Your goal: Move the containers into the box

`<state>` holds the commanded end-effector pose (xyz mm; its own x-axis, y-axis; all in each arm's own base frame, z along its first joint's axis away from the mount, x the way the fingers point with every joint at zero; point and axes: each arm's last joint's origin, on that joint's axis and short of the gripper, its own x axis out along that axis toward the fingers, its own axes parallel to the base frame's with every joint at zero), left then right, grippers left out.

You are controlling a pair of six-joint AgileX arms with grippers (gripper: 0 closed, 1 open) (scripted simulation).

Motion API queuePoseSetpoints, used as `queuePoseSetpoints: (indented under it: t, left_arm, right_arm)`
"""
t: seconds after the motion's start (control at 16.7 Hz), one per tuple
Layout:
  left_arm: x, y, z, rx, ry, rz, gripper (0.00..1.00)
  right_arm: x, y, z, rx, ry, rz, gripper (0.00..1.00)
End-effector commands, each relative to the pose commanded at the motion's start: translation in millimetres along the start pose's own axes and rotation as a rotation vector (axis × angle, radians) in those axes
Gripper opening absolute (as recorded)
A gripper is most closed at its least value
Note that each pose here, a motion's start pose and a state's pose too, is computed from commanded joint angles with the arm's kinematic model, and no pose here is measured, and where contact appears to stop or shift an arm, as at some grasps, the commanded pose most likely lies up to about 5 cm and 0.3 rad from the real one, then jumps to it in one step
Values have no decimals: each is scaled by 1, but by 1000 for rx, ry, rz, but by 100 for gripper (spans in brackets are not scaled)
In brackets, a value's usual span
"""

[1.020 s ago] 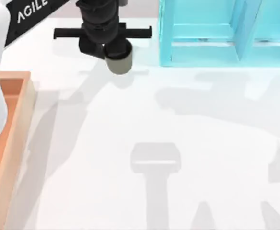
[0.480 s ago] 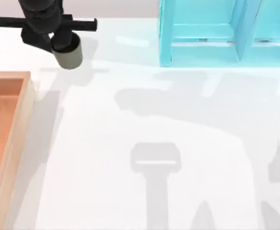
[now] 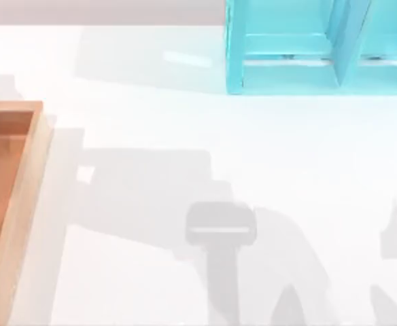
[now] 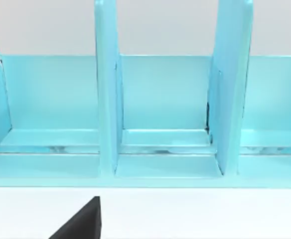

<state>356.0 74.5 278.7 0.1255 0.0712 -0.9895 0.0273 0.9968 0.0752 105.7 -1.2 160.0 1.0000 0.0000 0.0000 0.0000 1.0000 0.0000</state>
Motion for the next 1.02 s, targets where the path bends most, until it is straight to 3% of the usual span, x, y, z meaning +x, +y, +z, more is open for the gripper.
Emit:
queuePoseSetpoints:
  t: [0.3,0.72,1.02]
  left_arm:
    - [-3,44,-45,-6,51,-30,0]
    - [0,44,-45,-2,49,-27,0]
    - [33,39,-47,-4,50,-28,0]
  right_arm:
    - [0,0,0,0,0,0,100]
    - [0,0,0,0,0,0,100]
    - [0,0,0,0,0,0,100]
